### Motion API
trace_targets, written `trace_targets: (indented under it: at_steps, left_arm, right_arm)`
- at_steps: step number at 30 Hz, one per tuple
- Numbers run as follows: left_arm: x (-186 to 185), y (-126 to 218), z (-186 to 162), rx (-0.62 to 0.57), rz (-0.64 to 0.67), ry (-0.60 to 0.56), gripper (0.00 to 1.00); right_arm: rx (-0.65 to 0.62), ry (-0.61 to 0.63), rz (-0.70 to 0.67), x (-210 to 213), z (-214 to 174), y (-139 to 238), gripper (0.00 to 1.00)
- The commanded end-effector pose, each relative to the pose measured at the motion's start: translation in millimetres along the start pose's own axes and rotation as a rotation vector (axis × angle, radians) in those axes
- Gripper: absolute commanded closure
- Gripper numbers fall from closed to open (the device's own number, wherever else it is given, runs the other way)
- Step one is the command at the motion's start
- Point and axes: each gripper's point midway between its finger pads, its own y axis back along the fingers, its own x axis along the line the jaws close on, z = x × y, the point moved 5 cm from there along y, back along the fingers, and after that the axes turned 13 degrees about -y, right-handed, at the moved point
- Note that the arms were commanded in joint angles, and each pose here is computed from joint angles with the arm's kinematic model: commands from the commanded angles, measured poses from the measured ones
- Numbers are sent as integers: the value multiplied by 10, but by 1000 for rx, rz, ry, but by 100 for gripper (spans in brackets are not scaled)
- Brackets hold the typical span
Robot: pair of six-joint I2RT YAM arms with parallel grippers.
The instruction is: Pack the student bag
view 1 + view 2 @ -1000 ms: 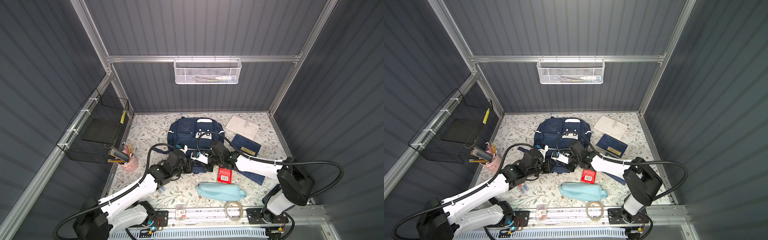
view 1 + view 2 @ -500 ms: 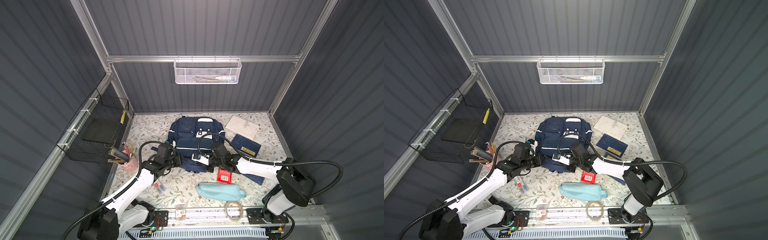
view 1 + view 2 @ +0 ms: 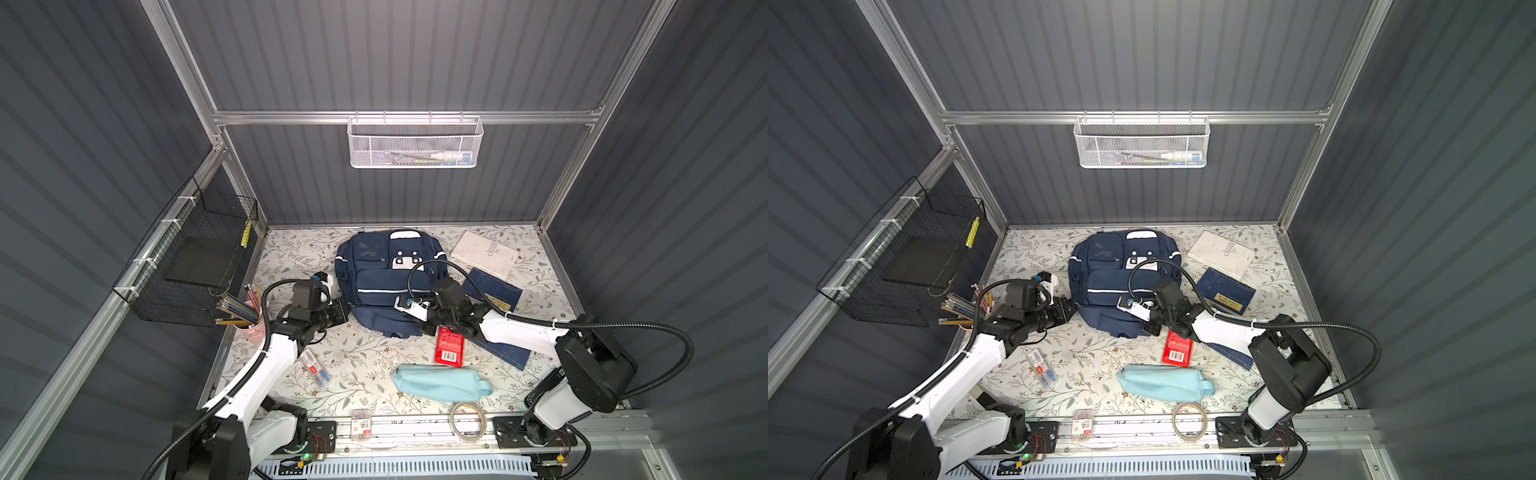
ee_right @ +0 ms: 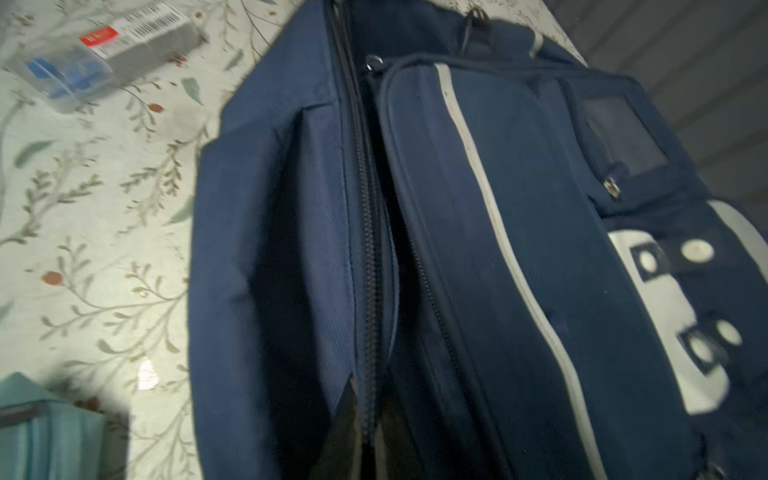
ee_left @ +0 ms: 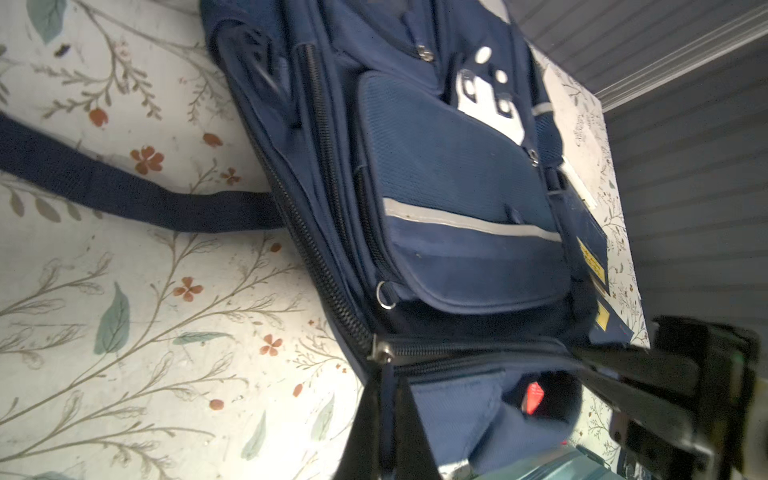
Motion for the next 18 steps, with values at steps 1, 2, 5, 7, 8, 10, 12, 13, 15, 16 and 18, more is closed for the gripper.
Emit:
trace_targets:
  at_steps: [1,2,5,7,8,10,12,13,15,16,18]
  left_arm:
    - [-252,91,-170,-6,1,11,100]
    - [-319,100,-222,-4,-8,11,100]
    - [-528,86,-292,-12,-58,5,100]
    - [-643,4,-311,-6,-82,-11,100]
    - [-687,-32,-310,-3,-89,-17,100]
    - [-781,-82,-280,-15,-106,-30,100]
    - [-823,-100,-229,-25,-112,-42,100]
    - [-830,-102,-201,-23,-103,-53,100]
    - [-838,-93,-162,-21,-89,-71,100]
    - [-851,-81,-144,-27,-95,-71,100]
    - [-884,-82,-135,-29,-119,-62,100]
  right_arm:
    - [49,-39,-152,-308,-48,28,69]
    - [44,-51,-140,-283,-34,50,62]
    - [7,-86,-90,-116,52,143,49]
    - [-4,-69,-47,77,98,191,44]
    - [-12,-60,-25,166,118,204,43]
    - [-40,-71,45,361,167,197,41]
    - [-54,-78,101,508,190,147,39]
    - [-50,-78,123,562,188,107,39]
    - [-37,-84,137,596,174,25,39]
    - [-30,-89,143,601,179,-13,38]
    - [-30,-97,151,608,200,-70,39]
